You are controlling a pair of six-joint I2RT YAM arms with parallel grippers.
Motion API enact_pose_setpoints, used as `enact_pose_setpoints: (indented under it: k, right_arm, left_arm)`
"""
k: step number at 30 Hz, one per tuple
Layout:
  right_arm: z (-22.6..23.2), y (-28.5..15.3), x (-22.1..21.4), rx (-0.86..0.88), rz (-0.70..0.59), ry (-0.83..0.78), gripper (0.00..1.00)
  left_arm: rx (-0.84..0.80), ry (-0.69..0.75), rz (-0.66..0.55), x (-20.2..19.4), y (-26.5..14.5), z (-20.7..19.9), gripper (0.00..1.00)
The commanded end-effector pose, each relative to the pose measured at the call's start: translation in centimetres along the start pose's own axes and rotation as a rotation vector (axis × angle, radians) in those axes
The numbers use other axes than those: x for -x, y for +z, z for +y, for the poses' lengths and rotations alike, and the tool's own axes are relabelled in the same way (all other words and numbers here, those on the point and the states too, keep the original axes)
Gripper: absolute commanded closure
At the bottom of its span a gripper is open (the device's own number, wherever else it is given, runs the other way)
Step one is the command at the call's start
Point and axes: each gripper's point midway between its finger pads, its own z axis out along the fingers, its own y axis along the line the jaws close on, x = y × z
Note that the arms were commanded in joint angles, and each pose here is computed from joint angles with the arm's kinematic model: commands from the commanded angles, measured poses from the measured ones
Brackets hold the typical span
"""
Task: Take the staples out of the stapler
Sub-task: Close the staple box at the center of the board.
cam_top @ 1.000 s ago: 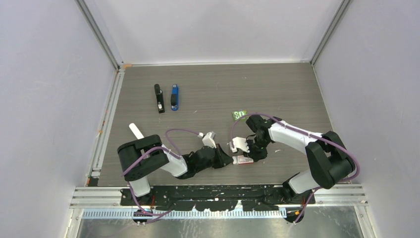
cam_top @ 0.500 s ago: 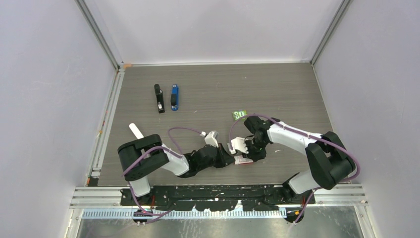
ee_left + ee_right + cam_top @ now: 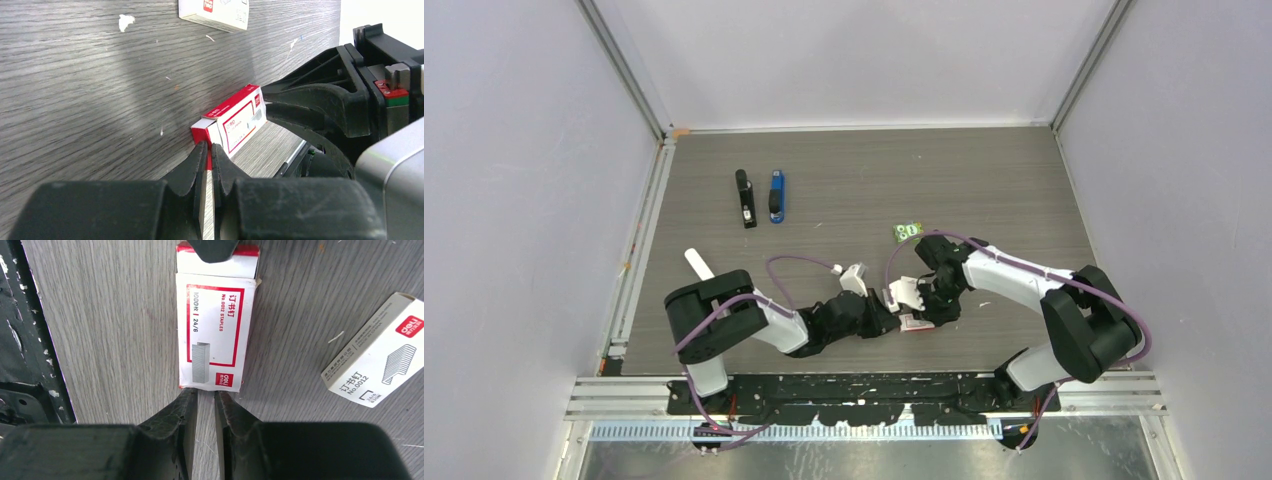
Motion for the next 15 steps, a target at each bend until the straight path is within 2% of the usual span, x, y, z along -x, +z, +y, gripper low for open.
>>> enact_pose_setpoints:
  k: [1, 7, 15]
  right_arm:
    - [-0.6, 1.4, 1.4, -0.008, -0.058, -0.063, 0.75]
    - [-0.8, 1.5, 1.1, -0.016, -0.039, -0.053, 0.75]
    - [-1.0, 1.5, 0.7, -0.02, -0.017, -0.03, 0.74]
  left_arm:
    - [-0.033, 0.023, 0.015, -0.1, 0.5, -1.1, 0.92]
    - [-0.048, 0.021, 0.009, 0.1, 0.3, -1.4, 0.86]
    - [-0.041, 0.03, -0.035, 1.5, -1.9, -1.1, 0.66]
